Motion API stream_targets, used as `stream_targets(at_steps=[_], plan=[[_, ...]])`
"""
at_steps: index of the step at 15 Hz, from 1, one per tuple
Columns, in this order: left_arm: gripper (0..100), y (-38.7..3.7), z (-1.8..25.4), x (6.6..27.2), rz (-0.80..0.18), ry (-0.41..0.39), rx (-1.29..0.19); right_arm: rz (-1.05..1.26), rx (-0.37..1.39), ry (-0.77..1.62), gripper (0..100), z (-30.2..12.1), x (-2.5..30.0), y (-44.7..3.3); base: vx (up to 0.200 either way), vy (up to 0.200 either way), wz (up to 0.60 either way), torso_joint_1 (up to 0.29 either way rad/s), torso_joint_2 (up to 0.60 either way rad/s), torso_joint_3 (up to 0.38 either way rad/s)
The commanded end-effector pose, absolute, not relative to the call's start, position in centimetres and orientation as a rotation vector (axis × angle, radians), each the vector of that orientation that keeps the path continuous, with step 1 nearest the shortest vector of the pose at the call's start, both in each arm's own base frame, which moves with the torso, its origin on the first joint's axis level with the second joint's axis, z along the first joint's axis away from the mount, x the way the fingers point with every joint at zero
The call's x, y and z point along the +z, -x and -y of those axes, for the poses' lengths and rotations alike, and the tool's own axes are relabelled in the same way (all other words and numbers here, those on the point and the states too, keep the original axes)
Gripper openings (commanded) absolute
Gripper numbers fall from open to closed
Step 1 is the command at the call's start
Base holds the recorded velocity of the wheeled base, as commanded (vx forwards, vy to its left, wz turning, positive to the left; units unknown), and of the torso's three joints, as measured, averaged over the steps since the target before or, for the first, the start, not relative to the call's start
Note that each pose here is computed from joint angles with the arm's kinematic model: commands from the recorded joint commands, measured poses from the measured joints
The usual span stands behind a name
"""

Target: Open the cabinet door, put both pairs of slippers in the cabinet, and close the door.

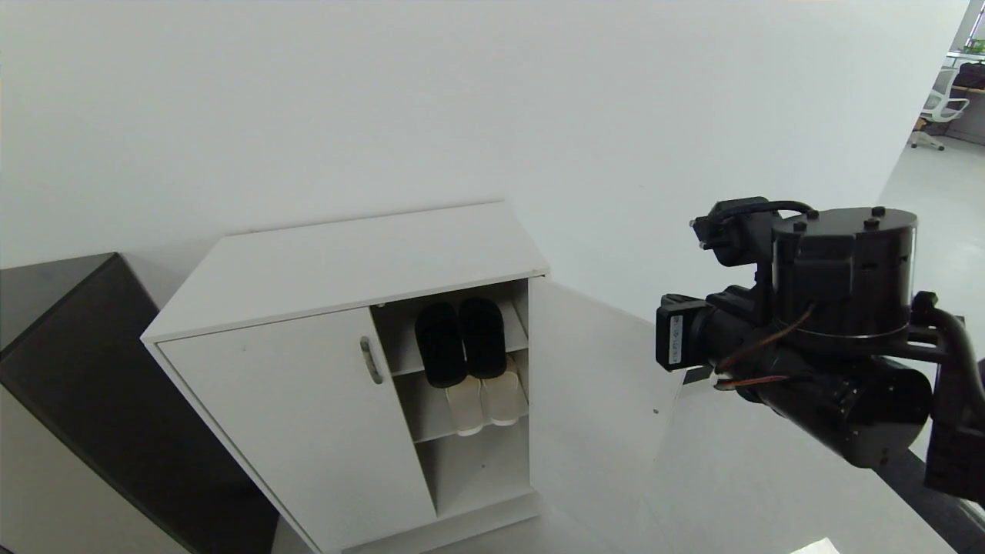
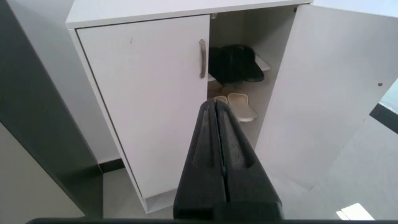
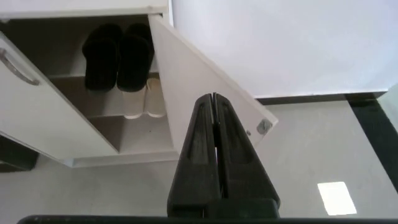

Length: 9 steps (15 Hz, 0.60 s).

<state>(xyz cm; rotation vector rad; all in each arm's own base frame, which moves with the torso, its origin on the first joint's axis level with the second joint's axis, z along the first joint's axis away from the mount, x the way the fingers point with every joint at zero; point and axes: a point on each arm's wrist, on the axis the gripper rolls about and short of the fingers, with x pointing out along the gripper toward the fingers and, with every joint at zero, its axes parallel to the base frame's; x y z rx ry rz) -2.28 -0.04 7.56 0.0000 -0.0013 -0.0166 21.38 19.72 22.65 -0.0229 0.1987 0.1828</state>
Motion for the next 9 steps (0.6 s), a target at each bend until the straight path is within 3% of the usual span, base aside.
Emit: stream_targets(at_steps=[1, 8, 9], plan=[[0, 2.3, 0.0, 7.6, 0.002, 0.0, -0.017, -0.199, 0.142, 0.0, 0, -19.0, 23.1, -23.1, 0.0, 0.0, 0.0, 0.0, 0.0, 0.0], [0, 2.3, 0.0, 7.6, 0.0, 0.0, -0.015, -0.234, 0.08, -0.05, 0, -18.6, 21.8, -28.5, 0.0, 0.0, 0.0, 0.0, 0.0, 0.0], [0, 2.3, 0.0, 7.6, 0.002, 0.0, -0.018, -0.236, 0.072, -0.051, 0, -18.6, 21.6, -29.1, -0.2, 0.0, 0.0, 0.002, 0.0, 0.007]])
